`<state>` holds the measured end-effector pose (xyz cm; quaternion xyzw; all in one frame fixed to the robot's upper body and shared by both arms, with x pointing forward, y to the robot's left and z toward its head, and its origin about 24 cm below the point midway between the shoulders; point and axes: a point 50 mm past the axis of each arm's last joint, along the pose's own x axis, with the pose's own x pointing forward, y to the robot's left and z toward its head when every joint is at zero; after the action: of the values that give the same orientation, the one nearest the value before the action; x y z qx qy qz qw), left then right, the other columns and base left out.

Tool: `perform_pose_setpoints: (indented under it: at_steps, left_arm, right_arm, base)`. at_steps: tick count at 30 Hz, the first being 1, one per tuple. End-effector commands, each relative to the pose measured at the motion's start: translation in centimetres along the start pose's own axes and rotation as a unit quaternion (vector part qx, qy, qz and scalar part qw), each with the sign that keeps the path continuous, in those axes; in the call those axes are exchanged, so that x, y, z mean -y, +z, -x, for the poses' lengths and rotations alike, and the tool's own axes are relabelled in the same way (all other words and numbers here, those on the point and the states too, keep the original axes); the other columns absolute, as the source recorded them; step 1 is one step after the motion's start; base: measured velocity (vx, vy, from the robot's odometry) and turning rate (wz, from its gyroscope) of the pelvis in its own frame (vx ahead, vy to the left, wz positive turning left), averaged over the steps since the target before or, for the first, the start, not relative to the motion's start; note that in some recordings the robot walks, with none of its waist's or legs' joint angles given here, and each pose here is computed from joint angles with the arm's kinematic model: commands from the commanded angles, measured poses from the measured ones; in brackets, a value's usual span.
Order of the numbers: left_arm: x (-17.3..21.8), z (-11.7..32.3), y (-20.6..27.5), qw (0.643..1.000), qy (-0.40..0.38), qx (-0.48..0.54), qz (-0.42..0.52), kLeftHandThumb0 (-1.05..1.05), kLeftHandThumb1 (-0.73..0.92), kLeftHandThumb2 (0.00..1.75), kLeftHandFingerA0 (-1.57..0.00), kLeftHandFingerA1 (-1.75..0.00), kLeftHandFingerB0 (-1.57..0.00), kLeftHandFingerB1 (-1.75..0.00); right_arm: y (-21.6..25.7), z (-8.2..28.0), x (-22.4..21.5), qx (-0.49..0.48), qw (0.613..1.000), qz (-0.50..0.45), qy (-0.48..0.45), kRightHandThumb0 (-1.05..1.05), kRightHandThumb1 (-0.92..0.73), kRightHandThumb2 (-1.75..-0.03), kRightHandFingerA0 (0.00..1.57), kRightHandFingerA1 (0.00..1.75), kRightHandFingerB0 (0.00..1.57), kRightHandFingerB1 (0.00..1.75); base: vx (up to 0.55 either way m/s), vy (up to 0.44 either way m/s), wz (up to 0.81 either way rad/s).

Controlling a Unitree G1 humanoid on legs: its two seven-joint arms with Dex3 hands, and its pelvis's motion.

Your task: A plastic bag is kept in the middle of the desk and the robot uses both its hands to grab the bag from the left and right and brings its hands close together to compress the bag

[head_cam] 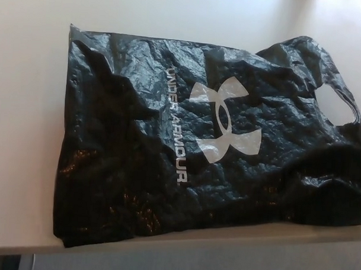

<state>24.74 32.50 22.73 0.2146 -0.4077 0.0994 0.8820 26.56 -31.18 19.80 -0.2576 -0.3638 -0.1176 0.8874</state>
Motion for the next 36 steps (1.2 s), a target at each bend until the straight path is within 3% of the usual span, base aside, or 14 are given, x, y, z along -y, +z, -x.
perform_pose_setpoints:
  at_steps: [1,5,6,9,11,12,13,17,18,19,29,30,32,36]
  left_arm:
    - [2.7,-2.0,-7.4,0.981,0.065,-0.183,0.026,-0.69,0.92,0.7,-0.28,-0.45,-0.22,-0.31]
    - [3.9,-0.4,-9.5,0.968,0.071,-0.237,0.028,-0.65,0.92,0.73,-0.28,-0.46,-0.22,-0.33]
    - [4.5,1.0,-10.6,0.959,0.054,-0.278,0.027,-0.63,0.92,0.74,-0.25,-0.45,-0.19,-0.33]
    - [5.6,3.7,-12.5,0.934,0.032,-0.355,0.01,-0.66,0.92,0.72,-0.22,-0.38,-0.17,-0.29]
    - [6.6,6.0,-13.6,0.914,0.028,-0.404,0.023,-0.64,0.92,0.72,-0.22,-0.39,-0.17,-0.3]
    - [6.8,6.4,-13.8,0.91,0.027,-0.413,0.017,-0.66,0.92,0.72,-0.26,-0.38,-0.19,-0.3]
    - [7.4,7.7,-14.2,0.899,0.028,-0.438,0.011,-0.62,0.92,0.72,-0.26,-0.39,-0.2,-0.29]
    - [8.7,10.3,-15.0,0.872,0.027,-0.488,0.003,-0.65,0.92,0.74,-0.28,-0.37,-0.2,-0.29]
    - [9.2,10.9,-15.1,0.867,0.022,-0.498,0.004,-0.67,0.92,0.75,-0.25,-0.37,-0.19,-0.3]
    - [10.0,11.7,-15.3,0.858,0.013,-0.513,0.008,-0.69,0.92,0.75,-0.23,-0.36,-0.2,-0.3]
    - [14.4,14.2,-15.1,0.837,-0.028,-0.546,0.013,-0.69,0.92,0.75,-0.27,-0.37,-0.2,-0.29]
    - [14.6,14.3,-15.1,0.837,-0.032,-0.546,0.012,-0.7,0.92,0.75,-0.27,-0.38,-0.21,-0.3]
    - [15.6,14.7,-15.0,0.833,-0.047,-0.551,0.01,-0.73,0.92,0.76,-0.26,-0.38,-0.19,-0.3]
    - [16.9,15.2,-14.7,0.831,-0.059,-0.553,0.018,-0.69,0.92,0.78,-0.24,-0.4,-0.17,-0.3]
  right_arm:
    - [-5.7,-3.3,-1.0,-0.188,0.981,-0.044,-0.02,-0.89,-0.71,-1.05,0.0,0.49,0.06,0.44]
    - [-7.3,-2.4,-1.8,-0.245,0.969,-0.009,-0.009,-0.76,-0.91,-0.67,0.11,0.35,0.15,0.31]
    - [-8.2,-1.4,-2.6,-0.268,0.963,0.015,0.018,-0.8,-0.74,-1.09,0.07,0.46,0.1,0.45]
    - [-9.6,0.2,-3.6,-0.317,0.947,0.012,0.04,-0.83,-0.71,-1.07,0.07,0.45,0.11,0.44]
    - [-10.8,1.9,-4.5,-0.362,0.931,-0.001,0.045,-0.36,-0.54,-1.11,0.0,0.5,0.0,0.48]
    - [-11.0,2.3,-4.6,-0.369,0.928,0.006,0.05,-0.72,-0.91,-0.67,0.14,0.33,0.13,0.29]
    - [-11.5,3.4,-5.0,-0.386,0.92,0.019,0.061,-0.36,-0.55,-1.11,0.0,0.49,0.0,0.47]
    - [-12.3,5.3,-6.6,-0.418,0.905,0.019,0.077,-0.36,-0.54,-1.11,0.0,0.49,0.0,0.48]
    - [-12.4,5.9,-7.0,-0.424,0.902,0.016,0.081,-0.75,-0.91,-0.68,0.18,0.32,0.17,0.29]
    - [-12.6,6.7,-7.7,-0.432,0.898,0.014,0.088,-0.36,-0.52,-1.11,0.0,0.49,0.0,0.48]
    - [-12.7,10.2,-12.3,-0.476,0.87,-0.015,0.129,-0.74,-0.74,-1.09,0.05,0.39,0.05,0.38]
    - [-12.7,10.3,-12.5,-0.479,0.868,-0.019,0.129,-0.72,-0.92,-0.7,0.12,0.25,0.12,0.25]
    - [-12.5,10.9,-13.5,-0.489,0.862,-0.034,0.128,-0.71,-0.72,-1.09,0.02,0.36,0.05,0.36]
    - [-12.1,11.4,-15.2,-0.489,0.86,-0.055,0.139,-0.71,-0.72,-1.09,0.03,0.33,0.04,0.34]
  base:
    - [0.0,0.0,0.0]
    - [0.0,0.0,0.0]
    - [0.0,0.0,0.0]
    - [0.0,0.0,0.0]
    - [0.0,0.0,0.0]
    - [0.0,0.0,0.0]
    - [0.0,0.0,0.0]
    - [0.0,0.0,0.0]
    - [0.0,0.0,0.0]
    - [0.0,0.0,0.0]
    - [0.0,0.0,0.0]
    - [0.0,0.0,0.0]
    - [0.0,0.0,0.0]
    - [0.0,0.0,0.0]
